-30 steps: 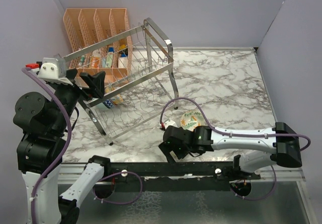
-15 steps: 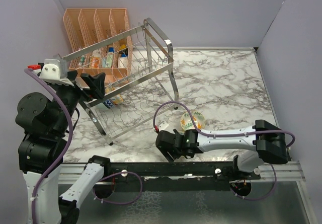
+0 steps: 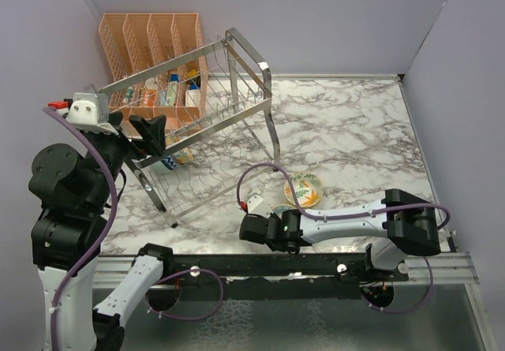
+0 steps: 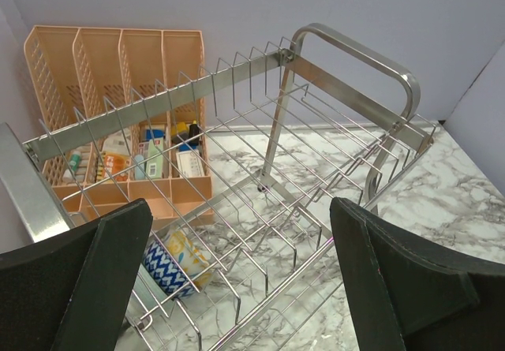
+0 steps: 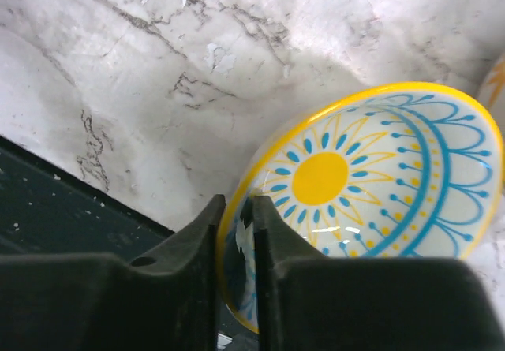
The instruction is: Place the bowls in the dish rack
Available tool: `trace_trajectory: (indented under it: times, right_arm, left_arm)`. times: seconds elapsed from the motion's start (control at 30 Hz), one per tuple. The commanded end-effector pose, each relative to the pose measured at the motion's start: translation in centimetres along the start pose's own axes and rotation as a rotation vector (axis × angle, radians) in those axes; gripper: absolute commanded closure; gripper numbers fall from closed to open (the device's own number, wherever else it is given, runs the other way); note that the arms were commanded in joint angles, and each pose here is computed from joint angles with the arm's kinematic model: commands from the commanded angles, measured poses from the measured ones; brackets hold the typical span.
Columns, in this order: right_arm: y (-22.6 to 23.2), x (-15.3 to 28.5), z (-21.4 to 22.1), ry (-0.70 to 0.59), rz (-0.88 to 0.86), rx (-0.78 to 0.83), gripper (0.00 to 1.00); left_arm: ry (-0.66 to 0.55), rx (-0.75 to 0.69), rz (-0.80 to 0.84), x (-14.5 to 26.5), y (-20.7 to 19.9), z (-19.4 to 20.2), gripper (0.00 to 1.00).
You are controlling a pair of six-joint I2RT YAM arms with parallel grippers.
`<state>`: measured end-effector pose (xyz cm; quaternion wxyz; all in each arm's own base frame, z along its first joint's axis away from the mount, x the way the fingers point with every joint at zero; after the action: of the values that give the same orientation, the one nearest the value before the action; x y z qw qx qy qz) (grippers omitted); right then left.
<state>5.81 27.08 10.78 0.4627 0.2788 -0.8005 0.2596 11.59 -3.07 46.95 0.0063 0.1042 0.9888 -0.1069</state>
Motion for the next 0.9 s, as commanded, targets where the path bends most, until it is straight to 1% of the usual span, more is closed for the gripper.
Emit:
trace_trajectory:
  times: [0.0, 0.07, 0.17, 0.4, 0.53, 0.77, 0.87]
  right_arm:
    - [0.3, 0.8, -0.2, -0.015, 0.037, -0.012, 0.89]
    - [0.6, 1.7, -0.7, -0.033, 0.01, -0.008, 0.95]
    - [1.0, 3.6, -1.7, -0.081, -0.093, -0.017, 0.99]
    - [2.3, 8.7, -4.4, -0.248, -0.424, -0.02, 0.99]
    - [3.3, 10.6, -5.7, -0.332, -0.599, 0.008, 0.99]
    - [5.2, 11.0, -7.7, -0.328, -0.958, 0.063, 0.99]
    - [5.4, 11.2, -8.8, -0.338, -1.073, 0.072, 0.99]
  left_arm:
    - [-0.05, -0.011, -0.003, 0.6, -0.1, -1.2, 0.01]
    - [-0.057, -0.01, 0.001, 0.7, -0.2, -1.5, 0.01]
    - [-0.07, -0.007, 0.007, 0.9, -0.3, -1.9, 0.01]
    - [-0.083, -0.004, 0.016, 1.0, -0.5, -2.4, 0.01]
    - [-0.093, -0.002, 0.023, 1.3, -0.6, -2.8, 0.01]
    - [-0.117, -0.001, 0.035, 2.0, -0.8, -3.7, 0.01]
    - [-0.12, 0.0, 0.035, 2.1, -0.9, -3.8, 0.01]
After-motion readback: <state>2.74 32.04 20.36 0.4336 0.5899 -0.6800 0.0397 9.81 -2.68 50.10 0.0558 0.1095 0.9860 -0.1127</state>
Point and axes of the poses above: each gripper's point midway between its finger pads, its own x axis back along the fingers, its own y axis along the line the jaws close on, z = x × y, the point moved 9 cm from there along x, back along the fingers, and after that the axes turned 4 degrees about x, right-handed, at the moved point
